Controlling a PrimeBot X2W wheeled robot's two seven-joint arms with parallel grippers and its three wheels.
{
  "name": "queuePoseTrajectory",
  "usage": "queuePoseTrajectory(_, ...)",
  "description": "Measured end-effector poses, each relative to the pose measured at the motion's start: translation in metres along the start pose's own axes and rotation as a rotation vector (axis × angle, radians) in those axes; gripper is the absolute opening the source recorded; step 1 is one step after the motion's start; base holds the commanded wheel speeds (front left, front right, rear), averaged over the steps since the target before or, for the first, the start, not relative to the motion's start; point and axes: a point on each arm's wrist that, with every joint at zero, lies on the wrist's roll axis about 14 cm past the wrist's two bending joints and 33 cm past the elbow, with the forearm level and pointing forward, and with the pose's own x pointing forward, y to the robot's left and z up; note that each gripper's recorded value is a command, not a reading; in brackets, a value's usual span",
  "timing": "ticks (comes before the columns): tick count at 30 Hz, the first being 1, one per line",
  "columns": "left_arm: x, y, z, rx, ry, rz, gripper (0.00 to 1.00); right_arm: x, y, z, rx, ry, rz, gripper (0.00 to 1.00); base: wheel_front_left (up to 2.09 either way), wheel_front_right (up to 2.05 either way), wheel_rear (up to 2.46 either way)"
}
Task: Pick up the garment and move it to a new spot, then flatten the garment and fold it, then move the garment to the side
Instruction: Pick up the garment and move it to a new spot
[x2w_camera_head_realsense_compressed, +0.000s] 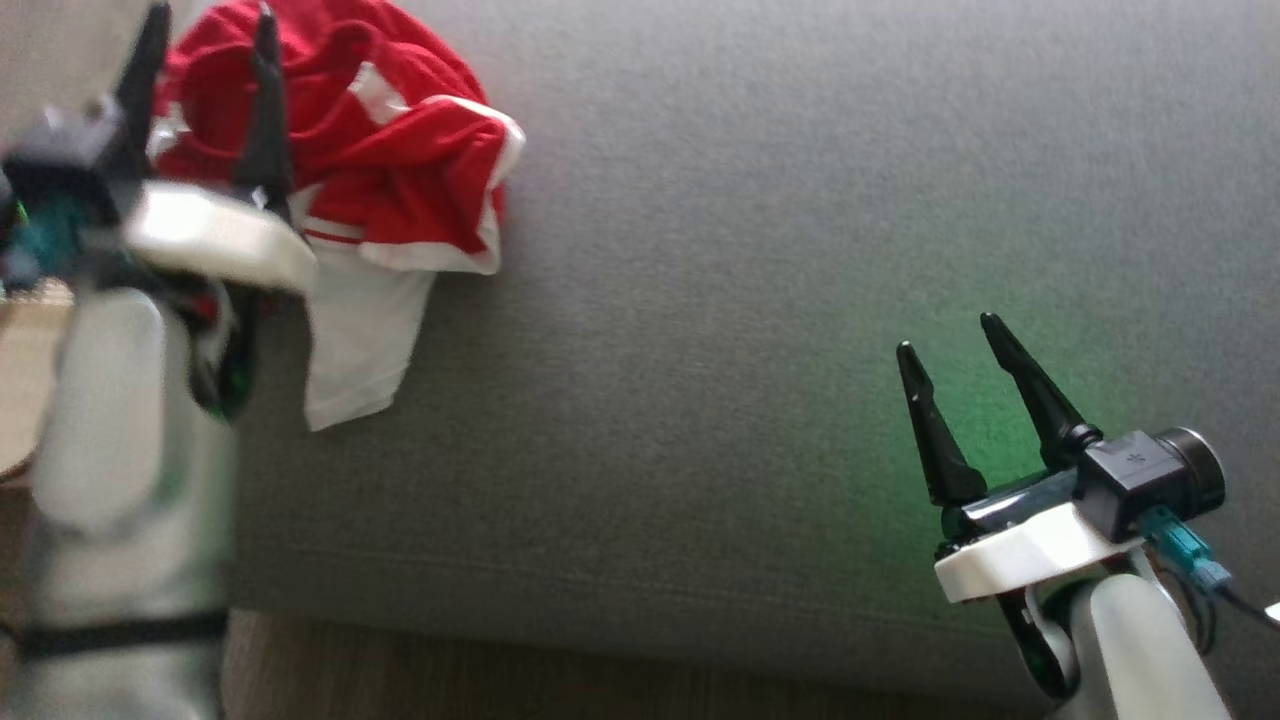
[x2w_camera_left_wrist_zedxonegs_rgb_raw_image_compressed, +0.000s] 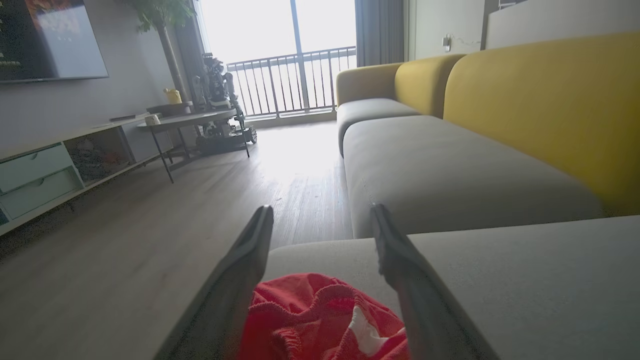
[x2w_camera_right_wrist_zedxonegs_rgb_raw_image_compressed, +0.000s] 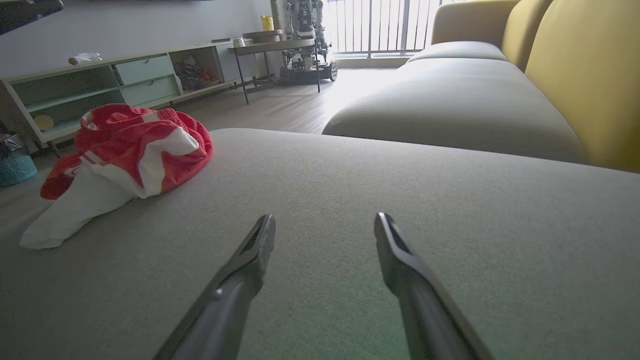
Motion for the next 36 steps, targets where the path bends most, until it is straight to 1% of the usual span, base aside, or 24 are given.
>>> queuePoseTrajectory(5,0.040,-0.001,-0.026,0.015,0.137,-0.028,1.00,0.002,-0.016,-0.010,0.002,0.019,-0.041,1.00,0.00,0.00,0.00)
queuePoseTrajectory(8,0.051,-0.003,-0.057,0.005,0.272,-0.031,1.00,0.006,-0.025,-0.011,-0.001,0.015,-0.062,1.00,0.00,0.00,0.00)
queuePoseTrajectory(13,0.049,-0.014,-0.110,-0.044,0.501,-0.049,1.00,0.004,-0.036,-0.018,-0.001,0.031,-0.089,1.00,0.00,0.00,0.00)
queuePoseTrajectory(16,0.050,-0.018,-0.127,-0.078,0.588,-0.058,1.00,0.002,-0.041,-0.022,-0.002,0.043,-0.102,1.00,0.00,0.00,0.00)
queuePoseTrajectory(20,0.045,-0.028,-0.149,-0.074,0.717,-0.091,1.00,0.000,-0.045,-0.026,0.006,0.052,-0.115,1.00,0.00,0.00,0.00)
queuePoseTrajectory(24,0.036,-0.031,-0.169,-0.081,0.791,-0.103,1.00,0.003,-0.050,-0.025,0.011,0.043,-0.125,1.00,0.00,0.00,0.00)
queuePoseTrajectory(29,0.034,-0.034,-0.184,-0.092,0.817,-0.109,1.00,0.004,-0.059,-0.023,0.014,0.034,-0.149,1.00,0.00,0.00,0.00)
queuePoseTrajectory(30,0.034,-0.037,-0.187,-0.102,0.823,-0.112,0.47,0.003,-0.061,-0.024,0.014,0.036,-0.156,1.00,0.00,0.00,0.00)
queuePoseTrajectory(31,0.035,-0.039,-0.187,-0.111,0.818,-0.116,0.00,0.002,-0.063,-0.024,0.012,0.037,-0.161,1.00,0.00,0.00,0.00)
queuePoseTrajectory(36,0.040,-0.045,-0.180,-0.142,0.765,-0.125,0.00,0.000,-0.065,-0.021,0.009,0.033,-0.168,1.00,0.00,0.00,0.00)
